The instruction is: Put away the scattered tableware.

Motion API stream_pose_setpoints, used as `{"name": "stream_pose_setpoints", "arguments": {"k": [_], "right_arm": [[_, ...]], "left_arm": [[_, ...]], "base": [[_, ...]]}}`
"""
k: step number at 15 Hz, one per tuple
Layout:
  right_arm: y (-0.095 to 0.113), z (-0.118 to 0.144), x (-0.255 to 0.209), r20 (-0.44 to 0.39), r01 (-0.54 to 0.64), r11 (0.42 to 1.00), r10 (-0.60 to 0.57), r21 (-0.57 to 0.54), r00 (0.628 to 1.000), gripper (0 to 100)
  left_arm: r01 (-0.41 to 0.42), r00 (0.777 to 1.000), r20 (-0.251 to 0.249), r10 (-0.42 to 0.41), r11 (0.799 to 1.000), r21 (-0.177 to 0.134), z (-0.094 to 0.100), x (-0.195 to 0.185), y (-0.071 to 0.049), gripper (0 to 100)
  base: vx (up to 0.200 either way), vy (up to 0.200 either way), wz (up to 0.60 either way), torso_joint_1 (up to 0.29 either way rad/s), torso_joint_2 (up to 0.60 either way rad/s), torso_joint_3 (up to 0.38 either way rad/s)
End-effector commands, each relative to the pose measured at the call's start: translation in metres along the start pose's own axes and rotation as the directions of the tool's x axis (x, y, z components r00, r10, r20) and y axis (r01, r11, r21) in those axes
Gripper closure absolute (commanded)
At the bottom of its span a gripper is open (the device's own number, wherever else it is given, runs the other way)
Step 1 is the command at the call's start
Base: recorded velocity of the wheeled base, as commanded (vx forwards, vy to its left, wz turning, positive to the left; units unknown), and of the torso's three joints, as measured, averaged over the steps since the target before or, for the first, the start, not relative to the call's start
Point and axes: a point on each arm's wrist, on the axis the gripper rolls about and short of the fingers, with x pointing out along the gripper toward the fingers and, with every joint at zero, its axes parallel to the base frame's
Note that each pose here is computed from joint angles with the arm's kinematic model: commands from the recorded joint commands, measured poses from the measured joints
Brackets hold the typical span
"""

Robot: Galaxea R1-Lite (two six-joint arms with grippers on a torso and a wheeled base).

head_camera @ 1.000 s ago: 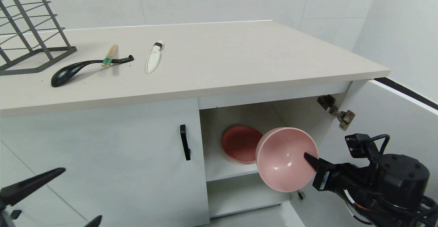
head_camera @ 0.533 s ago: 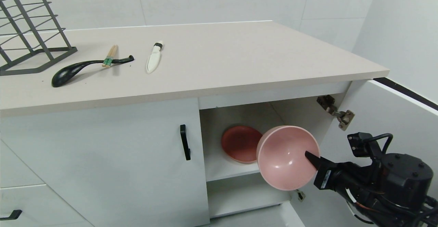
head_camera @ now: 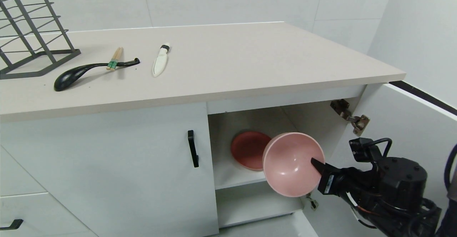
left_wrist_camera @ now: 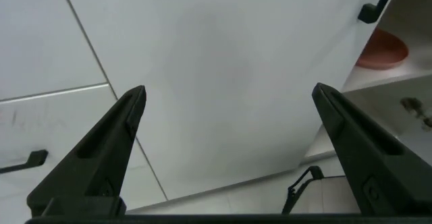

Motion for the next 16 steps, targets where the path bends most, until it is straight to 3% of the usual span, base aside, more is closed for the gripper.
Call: {"name": "stream_pose_setpoints", "arguments": {"k": [1, 2, 3, 4, 5, 7, 8, 11, 12, 14, 15, 16], "right_arm": [[0.001, -0.009, 0.02, -0.022, 0.008, 1.0, -0.009, -0.006, 1.0, 100], [0.002, -0.009, 0.025, -0.015, 0.006, 1.0, -0.006, -0.005, 1.0, 100], [0.004, -0.008, 0.031, -0.004, 0.001, 1.0, -0.001, -0.002, 1.0, 100], [0.004, -0.008, 0.033, -0.002, 0.001, 1.0, -0.001, -0.002, 1.0, 100], [0.007, -0.007, 0.045, 0.02, -0.007, 1.0, 0.007, 0.005, 1.0, 100], [0.006, -0.007, 0.053, 0.032, -0.006, 1.0, 0.005, 0.008, 0.999, 100], [0.004, -0.007, 0.054, 0.028, 0.001, 1.0, -0.001, 0.009, 1.0, 100], [0.003, -0.008, 0.053, 0.023, 0.003, 1.0, -0.003, 0.0, 1.0, 100], [0.003, -0.007, 0.054, 0.02, -0.009, 1.0, 0.009, -0.004, 1.0, 100], [0.002, -0.008, 0.054, 0.008, -0.036, 0.999, 0.036, -0.009, 0.999, 100], [-0.005, -0.005, 0.055, -0.027, -0.115, 0.991, 0.113, -0.065, 0.993, 100], [-0.008, -0.005, 0.056, -0.029, -0.113, 0.989, 0.111, -0.091, 0.993, 100]], "left_arm": [[-0.001, 1.0, 0.013, 0.001, 1.0, -0.007, 0.002, 0.001, 0.0, 0], [0.019, 0.999, 0.038, -0.018, 1.0, -0.02, 0.004, 0.0, 0.0, 0], [0.06, 0.998, 0.021, -0.059, 0.997, -0.045, 0.001, -0.001, 0.001, 0], [0.064, 0.998, 0.023, -0.063, 0.997, -0.047, 0.0, -0.001, 0.001, 0], [0.078, 0.996, 0.053, -0.076, 0.996, -0.046, -0.001, -0.004, 0.001, 0], [0.08, 0.995, 0.068, -0.077, 0.996, -0.042, -0.001, -0.006, 0.001, 0], [0.028, 0.996, 0.084, -0.025, 0.999, -0.043, -0.002, -0.007, 0.002, 0], [0.003, 0.997, 0.074, 0.0, 0.999, -0.037, -0.002, -0.007, 0.003, 0], [0.018, 1.0, 0.007, -0.018, 1.0, -0.016, -0.007, -0.005, 0.003, 0], [0.019, 1.0, 0.014, -0.019, 1.0, -0.017, -0.007, -0.005, 0.003, 0], [0.014, 0.999, 0.036, -0.014, 1.0, -0.017, -0.007, -0.007, 0.003, 0], [0.013, 0.999, 0.039, -0.012, 1.0, -0.017, -0.007, -0.007, 0.003, 0]], "base": [[0.0, 0.0, 0.0, 0.0, 0.0, 0.0], [0.0, 0.0, 0.0, 0.0, 0.0, 0.0], [0.0, 0.0, 0.0, 0.0, 0.0, 0.0], [0.0, 0.0, 0.0, 0.0, 0.0, 0.0], [0.0, 0.0, 0.0, 0.0, 0.0, 0.0], [0.0, 0.0, 0.0, 0.0, 0.0, 0.0], [0.0, 0.0, 0.0, 0.0, 0.0, 0.0], [0.0, 0.0, 0.0, 0.0, 0.0, 0.0], [0.0, 0.0, 0.0, 0.0, 0.0, 0.0], [0.0, 0.0, 0.0, 0.0, 0.0, 0.0], [0.0, 0.0, 0.0, 0.0, 0.0, 0.0], [0.0, 0.0, 0.0, 0.0, 0.0, 0.0]]}}
